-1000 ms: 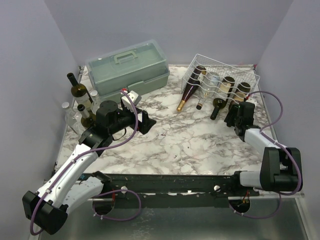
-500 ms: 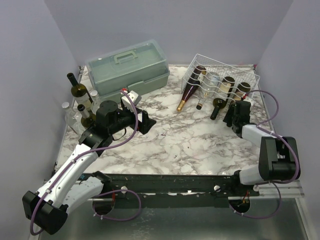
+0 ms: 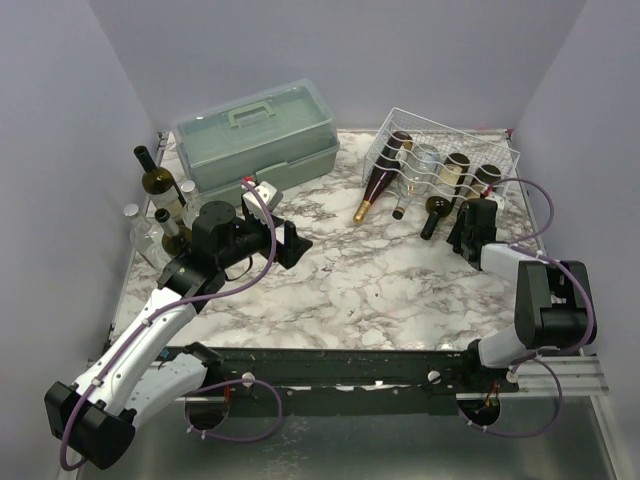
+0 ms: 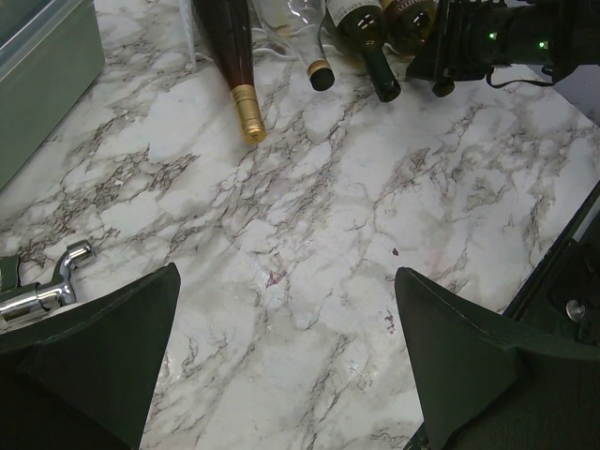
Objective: Take the wine bottle off the wine rack
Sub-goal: Pick up the wine bottle from the wine rack.
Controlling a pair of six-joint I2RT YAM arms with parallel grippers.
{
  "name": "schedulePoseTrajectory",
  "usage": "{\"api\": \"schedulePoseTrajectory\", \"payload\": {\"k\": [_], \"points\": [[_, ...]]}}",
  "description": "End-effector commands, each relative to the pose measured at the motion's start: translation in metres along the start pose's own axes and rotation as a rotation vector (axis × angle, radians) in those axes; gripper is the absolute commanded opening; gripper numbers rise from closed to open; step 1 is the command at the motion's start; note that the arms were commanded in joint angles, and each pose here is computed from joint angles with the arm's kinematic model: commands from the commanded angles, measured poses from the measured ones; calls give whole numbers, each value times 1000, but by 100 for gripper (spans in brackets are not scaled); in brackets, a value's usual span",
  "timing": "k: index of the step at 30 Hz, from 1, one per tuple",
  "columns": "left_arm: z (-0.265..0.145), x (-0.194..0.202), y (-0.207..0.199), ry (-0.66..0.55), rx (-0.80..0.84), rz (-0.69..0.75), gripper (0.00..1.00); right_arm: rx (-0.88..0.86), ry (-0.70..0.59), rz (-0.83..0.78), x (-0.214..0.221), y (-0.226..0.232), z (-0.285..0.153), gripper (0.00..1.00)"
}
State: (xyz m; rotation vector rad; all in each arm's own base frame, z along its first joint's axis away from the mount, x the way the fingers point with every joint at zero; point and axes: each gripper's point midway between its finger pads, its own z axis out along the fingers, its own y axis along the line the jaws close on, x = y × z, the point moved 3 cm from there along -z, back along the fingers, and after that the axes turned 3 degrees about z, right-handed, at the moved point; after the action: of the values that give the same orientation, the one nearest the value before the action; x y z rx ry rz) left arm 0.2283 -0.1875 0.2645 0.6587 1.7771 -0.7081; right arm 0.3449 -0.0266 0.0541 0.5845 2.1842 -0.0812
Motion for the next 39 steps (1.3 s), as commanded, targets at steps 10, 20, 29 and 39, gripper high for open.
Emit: {"api": "schedulePoseTrajectory", "payload": {"k": [10, 20, 29, 39], "points": [[-3, -5, 0, -16, -10, 24, 99, 42, 17, 18, -1, 0, 9, 28], [-4, -5, 1, -19, -15, 28, 99, 11, 9, 55, -9, 6, -1, 0], [-5, -6, 1, -21, -20, 32, 99, -50, 28, 100, -15, 17, -17, 0], [-3, -5, 1, -16, -13, 27, 99, -41, 165, 108, -2, 16, -38, 0]]}}
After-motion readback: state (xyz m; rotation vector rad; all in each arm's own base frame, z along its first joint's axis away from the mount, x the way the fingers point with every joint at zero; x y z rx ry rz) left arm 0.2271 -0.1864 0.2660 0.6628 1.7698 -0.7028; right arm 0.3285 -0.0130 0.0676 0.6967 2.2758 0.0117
